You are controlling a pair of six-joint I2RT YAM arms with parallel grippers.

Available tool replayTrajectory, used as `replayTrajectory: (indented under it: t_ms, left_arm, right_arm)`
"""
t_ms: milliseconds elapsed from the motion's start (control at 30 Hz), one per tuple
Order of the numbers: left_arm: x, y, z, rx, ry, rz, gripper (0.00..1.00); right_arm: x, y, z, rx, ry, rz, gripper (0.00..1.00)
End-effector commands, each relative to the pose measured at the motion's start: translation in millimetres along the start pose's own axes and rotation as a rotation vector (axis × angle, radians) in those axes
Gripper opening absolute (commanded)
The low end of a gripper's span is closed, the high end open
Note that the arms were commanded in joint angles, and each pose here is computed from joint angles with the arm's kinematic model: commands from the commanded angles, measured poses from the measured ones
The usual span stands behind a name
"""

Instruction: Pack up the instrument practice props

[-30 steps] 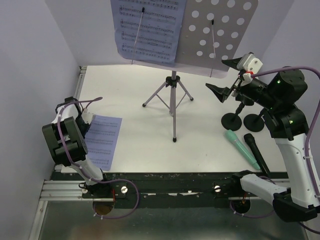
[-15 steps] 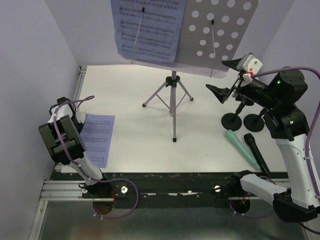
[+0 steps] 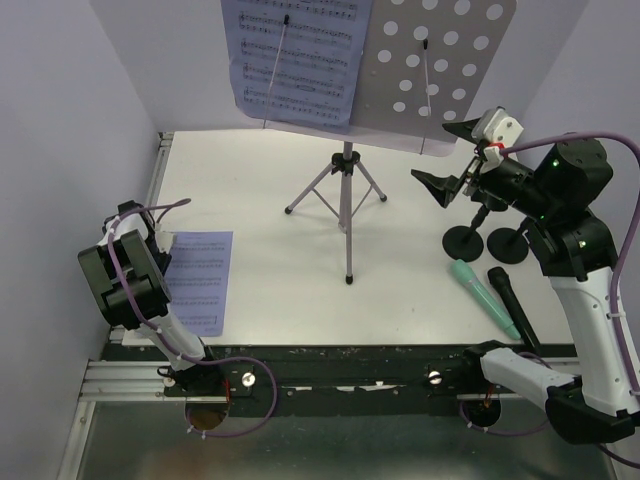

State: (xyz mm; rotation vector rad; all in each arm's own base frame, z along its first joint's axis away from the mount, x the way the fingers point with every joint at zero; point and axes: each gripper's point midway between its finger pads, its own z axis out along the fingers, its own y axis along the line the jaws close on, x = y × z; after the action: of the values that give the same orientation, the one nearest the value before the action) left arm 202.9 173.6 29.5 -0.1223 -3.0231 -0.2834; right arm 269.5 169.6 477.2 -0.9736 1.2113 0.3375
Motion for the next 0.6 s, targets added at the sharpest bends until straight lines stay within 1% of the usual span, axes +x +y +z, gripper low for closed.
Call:
replayTrajectory:
  t_ms: [0,100,133,233,333,400,433,500,567]
  left_arm:
    - [1.3,15.3,-5.2,-0.080,-0.007,0.002,0.45]
    - [-0.9,19.3,-6.5,-0.101,-0.020,0.001,0.50]
    - [-0.7,20.1,-7.3,-0.105,-0.020,0.002,0.53]
    - [-0.5,23.3,-14.8,-0.126,-0.036,-0.013,0.56]
    - [2.0,24.2,-42.6,-0.130,-0.084,-0.049,0.60]
    - [1.0,23.9,-70.9,-0.134,-0.156,-0.069,0.68]
    - [-0.4,20.0,-85.6,-0.113,-0.201,-0.075,0.72]
    - [-11.3,1.1,-118.0,-0.002,-0.324,-0.053,0.73]
    - [-31.5,-22.1,-158.3,0.136,-0.500,-0.035,0.73]
  right_arm:
    - [-6.8,-2.6,-2.2,0.004,-0.008,-0.005,0.99]
    - [-7.7,-2.6,-2.4,0.007,-0.010,-0.007,0.99]
    - [-8.7,-3.5,-3.1,0.010,-0.010,-0.009,0.99]
    - [-10.0,-5.9,-5.7,0.024,0.000,-0.012,0.99]
    - [-20.6,-11.4,-18.1,0.058,0.046,0.022,0.99]
    - [-31.2,-14.4,-32.5,0.087,0.078,0.043,1.00]
    - [-38.6,-13.6,-37.2,0.090,0.073,0.049,1.00]
    - [-56.9,-13.2,-44.4,0.094,0.040,0.064,0.99]
    - [-74.1,-11.5,-42.6,0.065,-0.004,0.090,0.99]
